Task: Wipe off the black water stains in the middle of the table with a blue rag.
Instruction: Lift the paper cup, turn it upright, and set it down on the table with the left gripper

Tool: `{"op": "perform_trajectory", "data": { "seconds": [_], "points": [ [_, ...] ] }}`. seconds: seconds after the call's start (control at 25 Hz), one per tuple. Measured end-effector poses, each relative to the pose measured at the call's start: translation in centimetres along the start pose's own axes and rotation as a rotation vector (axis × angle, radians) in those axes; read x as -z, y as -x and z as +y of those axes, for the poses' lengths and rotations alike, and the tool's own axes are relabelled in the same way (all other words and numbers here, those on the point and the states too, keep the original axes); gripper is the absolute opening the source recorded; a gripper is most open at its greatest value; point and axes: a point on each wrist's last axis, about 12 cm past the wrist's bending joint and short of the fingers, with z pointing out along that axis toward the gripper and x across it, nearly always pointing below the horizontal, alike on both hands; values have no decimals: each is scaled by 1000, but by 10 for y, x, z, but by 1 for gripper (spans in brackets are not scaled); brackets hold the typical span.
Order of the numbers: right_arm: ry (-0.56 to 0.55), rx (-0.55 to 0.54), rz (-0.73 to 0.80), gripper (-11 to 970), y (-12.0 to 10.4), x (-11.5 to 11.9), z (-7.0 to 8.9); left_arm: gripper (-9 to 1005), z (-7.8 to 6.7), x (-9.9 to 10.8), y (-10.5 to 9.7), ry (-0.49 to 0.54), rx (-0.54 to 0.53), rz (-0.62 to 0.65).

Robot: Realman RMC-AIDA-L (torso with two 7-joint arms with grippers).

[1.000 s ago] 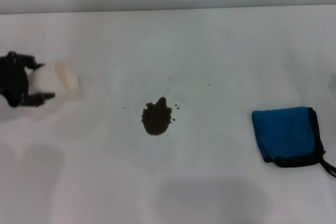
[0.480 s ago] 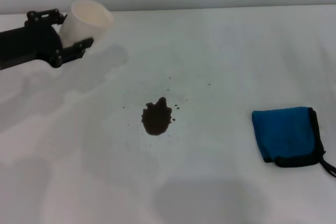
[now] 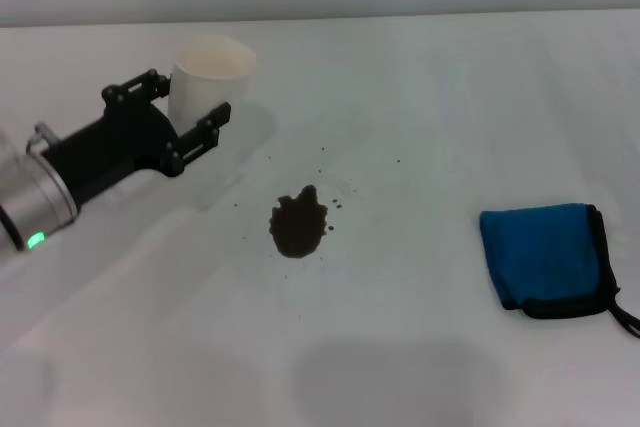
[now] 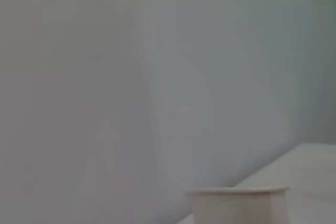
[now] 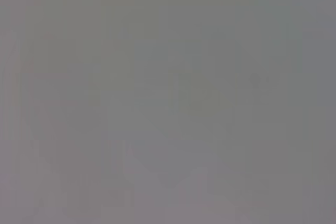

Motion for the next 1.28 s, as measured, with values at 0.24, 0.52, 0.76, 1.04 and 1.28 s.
{"op": "perform_trajectory", "data": {
  "seconds": [0.24,0.52,0.76,1.04,1.28],
  "points": [
    [-1,39,-47,841,10,-4,-12,593,-28,25,-26,124,79,-36],
    [6,50,-87,841,18,-5,-18,594,-48,40,-48,192,142,24],
    [18,34,-130,841,23,0,-20,594,-58,38,-55,190,151,73],
    [25,14,-176,842,28,10,-23,592,-68,45,-62,188,106,100],
    [19,13,-174,842,28,13,-24,599,-75,52,-67,195,21,123]
  ]
}}
